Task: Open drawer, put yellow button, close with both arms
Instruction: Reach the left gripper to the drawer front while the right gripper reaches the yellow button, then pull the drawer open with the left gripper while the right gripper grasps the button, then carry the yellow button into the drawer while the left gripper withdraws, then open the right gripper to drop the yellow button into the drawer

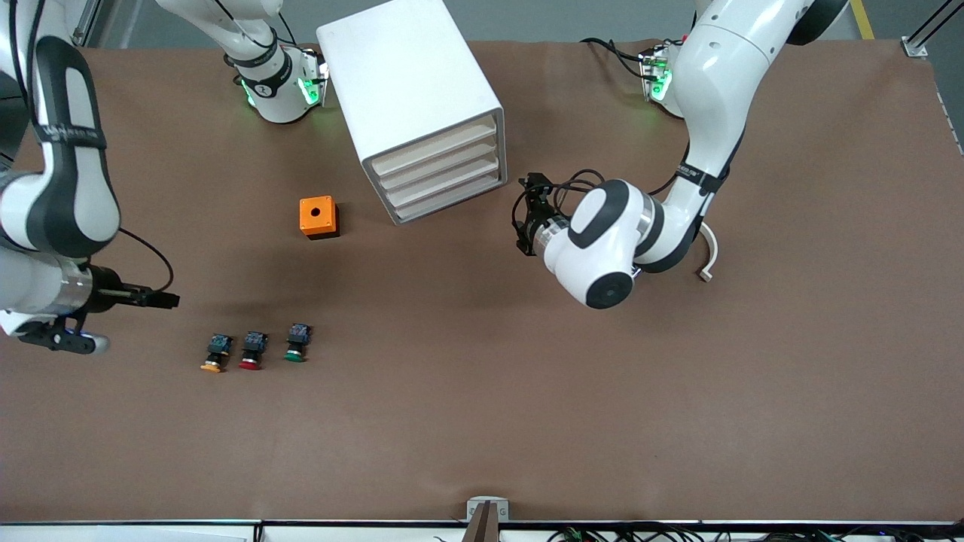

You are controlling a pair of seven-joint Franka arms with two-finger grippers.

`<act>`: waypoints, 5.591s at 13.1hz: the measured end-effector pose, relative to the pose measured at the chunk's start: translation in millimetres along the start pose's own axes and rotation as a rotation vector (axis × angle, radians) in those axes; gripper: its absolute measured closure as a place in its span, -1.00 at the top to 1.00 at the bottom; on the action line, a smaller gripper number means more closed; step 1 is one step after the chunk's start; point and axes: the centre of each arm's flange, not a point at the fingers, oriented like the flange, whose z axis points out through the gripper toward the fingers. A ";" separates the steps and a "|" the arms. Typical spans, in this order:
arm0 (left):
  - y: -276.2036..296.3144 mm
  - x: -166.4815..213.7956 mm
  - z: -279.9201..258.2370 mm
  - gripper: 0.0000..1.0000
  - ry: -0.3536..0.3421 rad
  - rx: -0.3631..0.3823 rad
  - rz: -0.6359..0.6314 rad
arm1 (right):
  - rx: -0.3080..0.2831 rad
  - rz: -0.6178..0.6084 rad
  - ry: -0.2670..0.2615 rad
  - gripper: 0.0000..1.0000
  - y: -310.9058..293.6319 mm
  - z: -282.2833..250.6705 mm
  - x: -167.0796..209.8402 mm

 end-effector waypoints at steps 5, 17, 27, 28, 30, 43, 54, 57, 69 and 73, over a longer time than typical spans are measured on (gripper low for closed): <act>11.6 -8.7 29.6 0.67 -0.093 0.145 -0.343 | 0.006 -0.001 0.046 1.00 -9.6 105.5 41.2; -14.5 -58.0 110.6 0.29 -0.054 0.301 -0.466 | 0.006 -0.008 0.078 0.94 -19.8 165.7 52.8; -23.6 -69.3 129.8 -0.73 -0.042 0.329 -0.444 | 0.016 0.018 0.117 -0.18 -20.3 143.5 60.2; -18.8 -64.8 119.7 -0.73 -0.059 0.324 -0.444 | 0.018 0.022 0.111 -0.18 -21.3 128.1 60.1; 0.3 -43.1 77.6 -0.73 -0.134 0.305 -0.434 | 0.025 0.066 0.078 -0.18 -24.2 86.9 54.9; 47.0 21.7 -82.5 0.89 -0.413 0.111 -0.279 | 0.055 0.744 -0.096 -0.18 -251.4 -82.4 -101.5; 44.7 189.9 -247.1 0.99 -0.284 -0.304 0.332 | 0.120 1.138 -0.081 -0.18 -460.3 -42.8 -265.6; 53.1 206.8 -238.4 0.99 -0.029 -0.326 0.413 | 0.134 1.165 -0.074 -0.18 -479.8 -19.6 -289.2; -14.4 88.8 -219.6 1.00 0.607 -0.353 0.910 | 0.210 1.139 -0.043 1.00 -439.0 -59.5 -229.1; -22.5 29.2 -171.2 1.00 0.674 -0.334 0.993 | 0.214 0.943 -0.018 1.00 -352.7 -107.6 -167.0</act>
